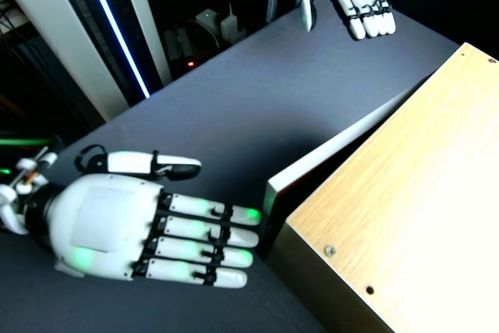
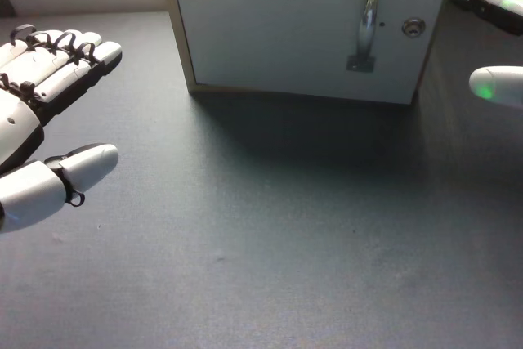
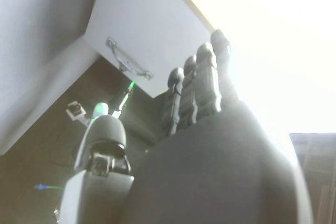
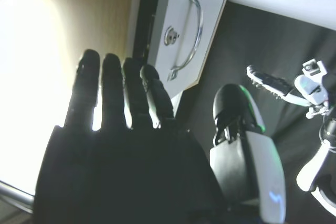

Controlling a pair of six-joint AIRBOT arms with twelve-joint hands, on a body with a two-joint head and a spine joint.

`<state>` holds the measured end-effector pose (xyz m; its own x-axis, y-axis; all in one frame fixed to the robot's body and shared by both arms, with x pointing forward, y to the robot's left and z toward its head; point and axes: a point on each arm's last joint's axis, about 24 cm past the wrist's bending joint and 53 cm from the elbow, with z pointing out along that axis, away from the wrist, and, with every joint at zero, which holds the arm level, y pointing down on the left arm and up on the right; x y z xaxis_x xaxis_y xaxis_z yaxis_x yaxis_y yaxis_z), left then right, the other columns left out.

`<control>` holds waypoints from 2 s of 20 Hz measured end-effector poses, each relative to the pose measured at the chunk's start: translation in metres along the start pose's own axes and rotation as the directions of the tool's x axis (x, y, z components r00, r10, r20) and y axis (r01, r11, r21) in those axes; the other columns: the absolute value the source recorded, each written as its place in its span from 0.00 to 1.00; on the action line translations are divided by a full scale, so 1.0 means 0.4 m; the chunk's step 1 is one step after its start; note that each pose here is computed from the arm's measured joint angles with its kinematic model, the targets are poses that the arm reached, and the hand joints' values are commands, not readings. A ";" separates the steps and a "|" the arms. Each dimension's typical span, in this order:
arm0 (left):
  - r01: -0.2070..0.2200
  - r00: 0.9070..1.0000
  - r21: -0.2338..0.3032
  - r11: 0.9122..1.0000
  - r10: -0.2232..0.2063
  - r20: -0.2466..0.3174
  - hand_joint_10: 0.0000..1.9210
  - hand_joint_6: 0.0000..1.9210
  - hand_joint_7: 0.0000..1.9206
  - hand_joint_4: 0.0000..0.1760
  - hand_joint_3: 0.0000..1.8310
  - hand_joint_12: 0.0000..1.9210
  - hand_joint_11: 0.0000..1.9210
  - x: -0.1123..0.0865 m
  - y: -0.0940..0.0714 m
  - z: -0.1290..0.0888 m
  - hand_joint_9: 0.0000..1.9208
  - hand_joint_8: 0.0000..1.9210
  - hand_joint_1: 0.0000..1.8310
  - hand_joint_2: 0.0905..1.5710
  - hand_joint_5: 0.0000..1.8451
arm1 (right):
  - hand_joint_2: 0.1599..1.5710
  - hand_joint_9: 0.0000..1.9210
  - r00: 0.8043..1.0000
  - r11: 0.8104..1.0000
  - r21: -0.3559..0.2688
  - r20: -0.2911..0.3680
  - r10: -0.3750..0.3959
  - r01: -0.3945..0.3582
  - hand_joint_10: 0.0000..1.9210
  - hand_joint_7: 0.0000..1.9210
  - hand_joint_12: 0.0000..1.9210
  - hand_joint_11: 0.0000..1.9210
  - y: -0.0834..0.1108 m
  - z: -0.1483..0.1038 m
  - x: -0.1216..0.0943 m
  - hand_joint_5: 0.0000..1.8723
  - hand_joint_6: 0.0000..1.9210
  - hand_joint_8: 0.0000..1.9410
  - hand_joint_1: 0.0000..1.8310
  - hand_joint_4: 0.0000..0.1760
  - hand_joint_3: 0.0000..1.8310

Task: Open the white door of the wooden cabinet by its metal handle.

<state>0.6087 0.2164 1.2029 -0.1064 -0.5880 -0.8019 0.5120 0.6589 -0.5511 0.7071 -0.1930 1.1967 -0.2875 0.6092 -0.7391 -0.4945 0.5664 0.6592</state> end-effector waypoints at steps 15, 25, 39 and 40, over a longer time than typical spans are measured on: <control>0.009 1.000 -0.002 1.000 -0.009 -0.005 0.00 0.00 0.03 0.00 0.00 0.15 0.00 0.006 0.003 0.001 0.03 0.00 0.00 0.93 0.04 | 0.85 0.00 1.000 1.000 -0.005 0.003 -0.005 0.005 0.00 0.00 0.00 0.00 0.008 0.021 -0.007 0.00 0.00 0.00 0.00 0.00 0.01; 0.024 1.000 -0.004 1.000 -0.024 -0.008 0.00 0.00 0.03 0.00 0.00 0.12 0.00 0.009 0.006 -0.005 0.03 0.00 0.00 0.93 0.04 | 0.83 0.00 0.999 0.999 -0.038 -0.036 0.000 -0.002 0.00 0.00 0.00 0.01 0.052 0.013 0.034 0.00 0.00 0.00 0.00 0.00 0.00; 0.031 0.999 -0.008 0.999 -0.032 -0.008 0.00 0.00 0.03 0.00 0.00 0.13 0.00 0.009 0.011 -0.011 0.03 0.00 0.01 0.93 0.04 | 0.93 0.00 0.999 0.984 -0.178 -0.051 0.008 -0.018 0.00 0.00 0.00 0.00 0.170 -0.028 0.066 0.00 0.00 0.00 0.03 0.00 0.00; 0.033 0.999 -0.007 0.999 -0.033 -0.005 0.00 0.00 0.03 0.00 0.00 0.13 0.00 0.008 0.010 -0.011 0.03 0.00 0.01 0.93 0.04 | 0.93 0.00 0.999 0.980 -0.196 -0.055 0.002 -0.013 0.00 0.00 0.00 0.00 0.182 -0.032 0.068 0.00 0.00 0.00 0.02 0.00 0.00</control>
<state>0.6067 0.2191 1.1973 -0.1281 -0.6072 -0.7842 0.5025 0.6420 -0.5791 0.6530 -0.1424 1.2230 -0.3330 0.5794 -0.7439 -0.6421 0.4384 0.6289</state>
